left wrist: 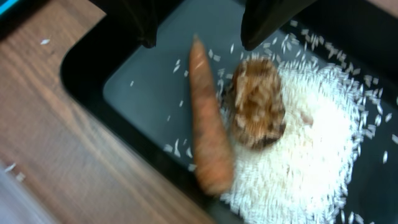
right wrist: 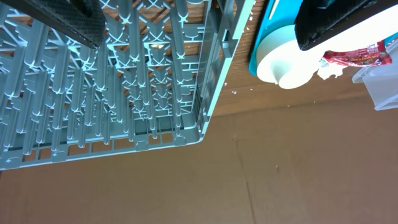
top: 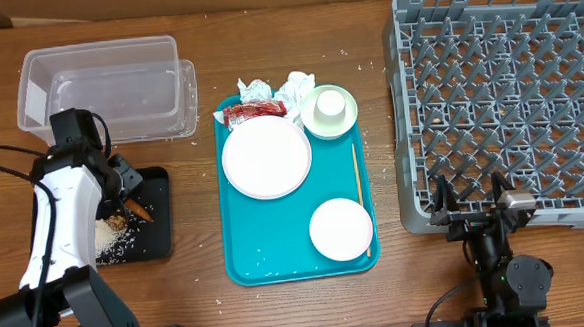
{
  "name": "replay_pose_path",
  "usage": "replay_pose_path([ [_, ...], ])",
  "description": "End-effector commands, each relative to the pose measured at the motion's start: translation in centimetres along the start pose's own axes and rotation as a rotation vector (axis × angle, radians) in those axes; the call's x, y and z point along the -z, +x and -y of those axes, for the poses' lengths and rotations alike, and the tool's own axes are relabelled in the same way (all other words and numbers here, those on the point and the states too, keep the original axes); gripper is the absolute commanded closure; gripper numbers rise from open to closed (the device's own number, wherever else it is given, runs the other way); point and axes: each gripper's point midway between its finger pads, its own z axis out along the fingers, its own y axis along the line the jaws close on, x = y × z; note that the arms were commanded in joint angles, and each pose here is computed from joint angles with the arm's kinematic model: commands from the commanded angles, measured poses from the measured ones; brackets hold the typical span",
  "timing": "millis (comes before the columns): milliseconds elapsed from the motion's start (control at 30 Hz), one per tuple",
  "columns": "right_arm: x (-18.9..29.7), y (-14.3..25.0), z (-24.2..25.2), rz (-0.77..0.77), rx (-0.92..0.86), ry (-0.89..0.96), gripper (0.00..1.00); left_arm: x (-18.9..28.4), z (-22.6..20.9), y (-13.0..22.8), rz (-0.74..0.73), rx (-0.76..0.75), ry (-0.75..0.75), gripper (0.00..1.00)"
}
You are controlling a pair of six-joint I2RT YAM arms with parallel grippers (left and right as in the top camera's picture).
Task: Sort waste into correct bins and load items into the dishwasher
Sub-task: 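Carry the carrot to the black tray and release it, then park the left arm and reach the right gripper toward the pink cup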
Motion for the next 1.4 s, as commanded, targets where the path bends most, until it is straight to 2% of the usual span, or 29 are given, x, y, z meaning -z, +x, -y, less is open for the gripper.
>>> replay_pose_path([
  [0,0.0,0.1,0.3,0.006,-0.003,0.013,0.00,1.7,0.7,-0.9,0.006,0.007,0.041,0.53],
  [67,0.0,0.1,0.3,0.006,-0.003,0.013,0.00,3.1,1.2,-1.4,0.007,0.007,0.067,0.54],
  [100,0.0,0.1,0.3,0.006,-0.003,0.013,0.00,4.3,1.5,-1.8,0.014,0.000,0.083,0.57],
  [167,0.0,0.1,0.3,0.006,-0.003,0.013,0.00,6.6,2.2,-2.8,0.045,-0.035,0.121,0.73],
  [233,0.0,0.1,0.3,0.006,-0.003,0.013,0.00,9.2,2.4,-4.1,0.100,-0.061,0.140,0.71],
  [267,0.0,0.1,0.3,0.006,-0.003,0.013,0.00,10.6,2.6,-4.8,0.134,-0.074,0.152,0.67],
  [300,0.0,0.1,0.3,0.006,-0.003,0.013,0.00,11.8,2.7,-5.3,0.162,-0.084,0.162,0.60],
  [367,0.0,0.1,0.3,0.006,-0.003,0.013,0.00,14.2,2.9,-6.4,0.225,-0.085,0.185,0.10],
  [400,0.0,0.1,0.3,0.006,-0.003,0.013,0.00,15.1,3.0,-6.9,0.250,-0.083,0.196,0.00],
  [567,0.0,0.1,0.3,0.006,-0.003,0.013,0.00,17.1,2.9,-8.5,0.336,-0.062,0.210,0.00],
  [733,0.0,0.1,0.3,0.006,-0.003,0.013,0.00,16.5,-0.9,-10.1,0.373,0.018,0.074,0.00],
  [800,0.0,0.1,0.3,0.006,-0.003,0.013,0.00,16.3,-3.0,-10.6,0.377,0.093,0.033,0.00],
  [867,0.0,0.1,0.3,0.006,-0.003,0.013,0.00,15.9,-5.1,-11.0,0.371,0.244,0.026,0.00],
  [933,0.0,0.1,0.3,0.006,-0.003,0.012,0.00,15.5,-6.6,-10.9,0.348,0.416,0.050,0.00],
  [1000,0.0,0.1,0.3,0.006,-0.003,0.013,0.00,15.2,-7.4,-10.6,0.318,0.500,0.073,0.00],
  [1367,0.0,-0.3,0.4,0.026,-0.002,0.020,0.00,15.1,-7.8,-10.3,0.296,0.517,0.085,0.00],
])
